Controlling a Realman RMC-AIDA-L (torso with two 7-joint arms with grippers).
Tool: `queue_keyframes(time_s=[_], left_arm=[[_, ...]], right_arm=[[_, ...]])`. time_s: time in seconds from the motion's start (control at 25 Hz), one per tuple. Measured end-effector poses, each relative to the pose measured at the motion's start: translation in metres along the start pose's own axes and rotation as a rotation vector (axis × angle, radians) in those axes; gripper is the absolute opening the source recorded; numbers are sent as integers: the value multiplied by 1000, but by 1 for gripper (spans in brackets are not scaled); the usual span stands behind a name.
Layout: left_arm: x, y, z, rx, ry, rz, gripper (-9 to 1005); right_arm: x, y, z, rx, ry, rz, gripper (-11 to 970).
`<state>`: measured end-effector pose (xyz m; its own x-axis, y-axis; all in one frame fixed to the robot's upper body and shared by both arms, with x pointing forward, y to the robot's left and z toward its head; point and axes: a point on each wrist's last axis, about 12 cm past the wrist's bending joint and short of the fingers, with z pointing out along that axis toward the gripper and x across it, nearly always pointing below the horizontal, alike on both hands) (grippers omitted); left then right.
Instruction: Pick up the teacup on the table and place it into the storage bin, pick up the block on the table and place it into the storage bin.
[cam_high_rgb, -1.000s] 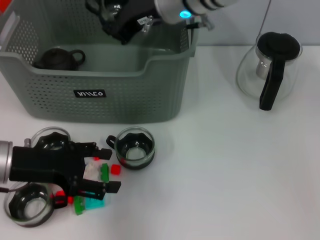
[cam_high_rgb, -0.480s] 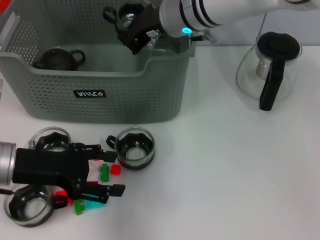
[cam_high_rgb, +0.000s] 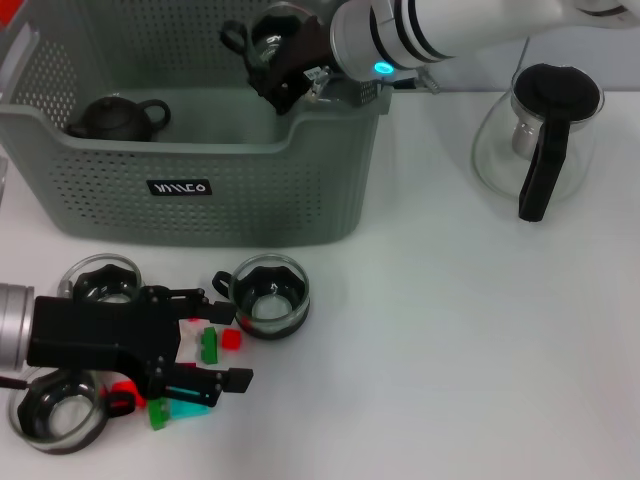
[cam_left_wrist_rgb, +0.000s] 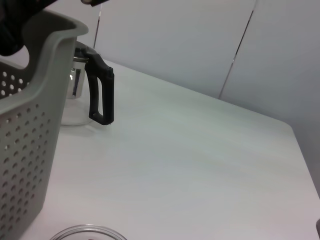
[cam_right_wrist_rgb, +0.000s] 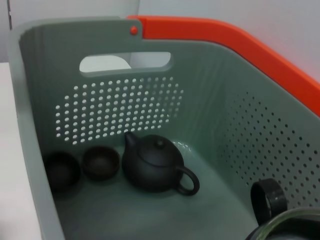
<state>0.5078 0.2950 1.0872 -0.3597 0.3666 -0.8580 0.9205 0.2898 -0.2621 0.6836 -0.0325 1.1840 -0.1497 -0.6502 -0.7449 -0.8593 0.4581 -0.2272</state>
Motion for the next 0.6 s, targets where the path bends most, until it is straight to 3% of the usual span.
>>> queue_keyframes(time_s=[0.6], left_arm=[[-3, 1, 1, 4, -1, 8, 888]], right_arm=[[9, -1, 0, 2, 12, 21, 69]])
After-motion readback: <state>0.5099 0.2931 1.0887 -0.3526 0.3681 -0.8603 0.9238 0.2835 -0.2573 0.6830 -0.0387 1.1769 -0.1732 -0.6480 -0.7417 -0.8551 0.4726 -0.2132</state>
